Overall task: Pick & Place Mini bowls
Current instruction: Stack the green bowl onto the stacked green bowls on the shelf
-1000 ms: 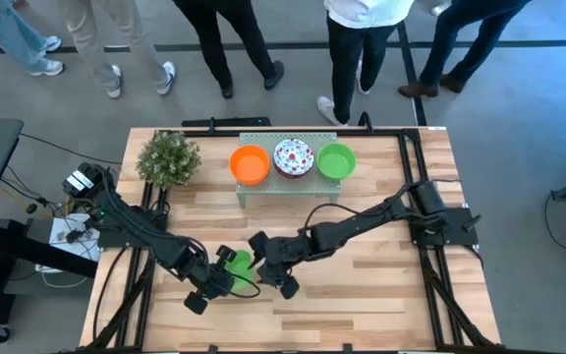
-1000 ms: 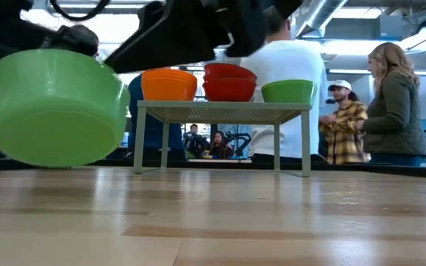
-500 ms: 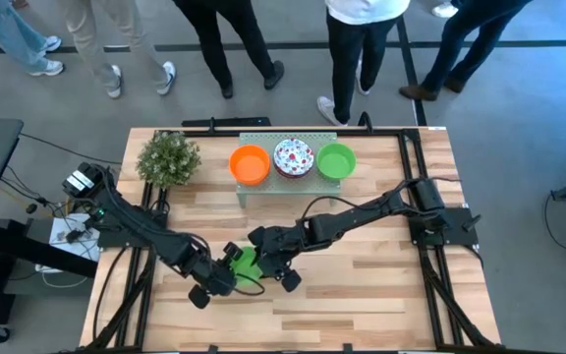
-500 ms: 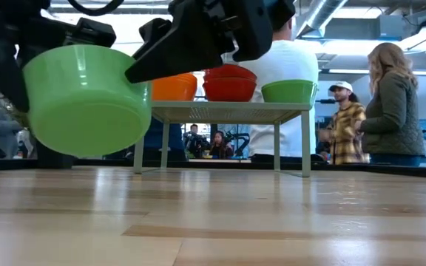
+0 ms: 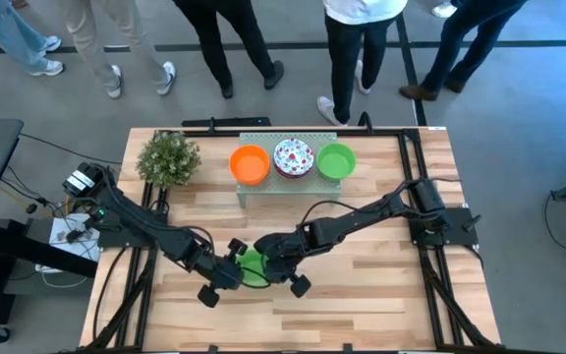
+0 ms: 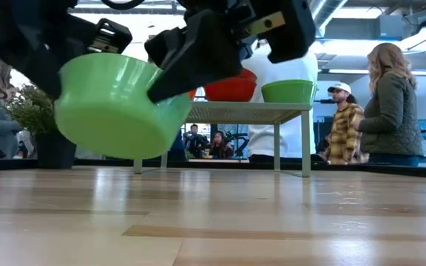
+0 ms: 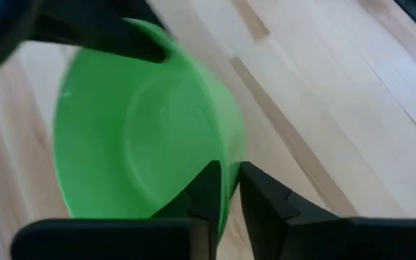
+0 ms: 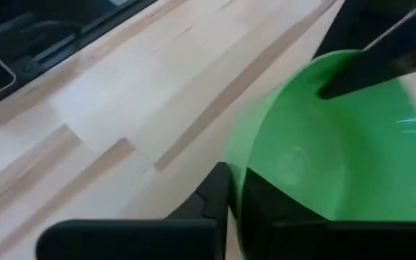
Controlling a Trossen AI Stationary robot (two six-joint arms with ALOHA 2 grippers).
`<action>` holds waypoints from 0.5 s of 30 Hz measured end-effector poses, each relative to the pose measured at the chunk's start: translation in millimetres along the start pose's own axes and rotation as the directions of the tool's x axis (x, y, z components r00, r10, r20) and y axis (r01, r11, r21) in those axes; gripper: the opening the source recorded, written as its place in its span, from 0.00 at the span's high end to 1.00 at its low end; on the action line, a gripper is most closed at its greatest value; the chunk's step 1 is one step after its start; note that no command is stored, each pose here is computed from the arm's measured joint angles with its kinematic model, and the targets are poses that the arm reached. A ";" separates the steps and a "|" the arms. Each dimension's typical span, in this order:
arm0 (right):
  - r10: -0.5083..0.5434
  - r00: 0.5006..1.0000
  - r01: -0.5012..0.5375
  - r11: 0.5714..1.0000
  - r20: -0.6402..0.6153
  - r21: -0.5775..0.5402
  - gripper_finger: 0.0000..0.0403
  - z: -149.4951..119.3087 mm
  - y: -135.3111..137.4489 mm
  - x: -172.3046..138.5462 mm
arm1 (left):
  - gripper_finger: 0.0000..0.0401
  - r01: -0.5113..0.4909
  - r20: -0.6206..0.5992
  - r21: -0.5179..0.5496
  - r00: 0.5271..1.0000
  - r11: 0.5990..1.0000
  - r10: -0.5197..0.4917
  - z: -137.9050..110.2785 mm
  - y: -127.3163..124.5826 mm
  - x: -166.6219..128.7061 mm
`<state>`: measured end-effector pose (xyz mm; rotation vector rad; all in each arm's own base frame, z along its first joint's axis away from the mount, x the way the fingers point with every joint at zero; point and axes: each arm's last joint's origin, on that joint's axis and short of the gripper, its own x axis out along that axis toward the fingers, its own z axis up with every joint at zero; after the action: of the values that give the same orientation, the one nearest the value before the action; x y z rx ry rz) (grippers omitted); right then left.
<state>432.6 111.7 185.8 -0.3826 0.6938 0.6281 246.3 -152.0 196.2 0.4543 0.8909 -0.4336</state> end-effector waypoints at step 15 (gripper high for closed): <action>-0.166 0.973 0.218 0.893 -0.163 0.393 0.99 5.9 34.4 7.3 | 0.57 -0.195 0.084 -0.140 0.975 0.971 0.208 10.4 8.2 -1.6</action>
<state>417.5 143.6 180.9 -0.0971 0.8751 0.2580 256.4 -150.7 204.8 0.3948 0.7642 -0.2077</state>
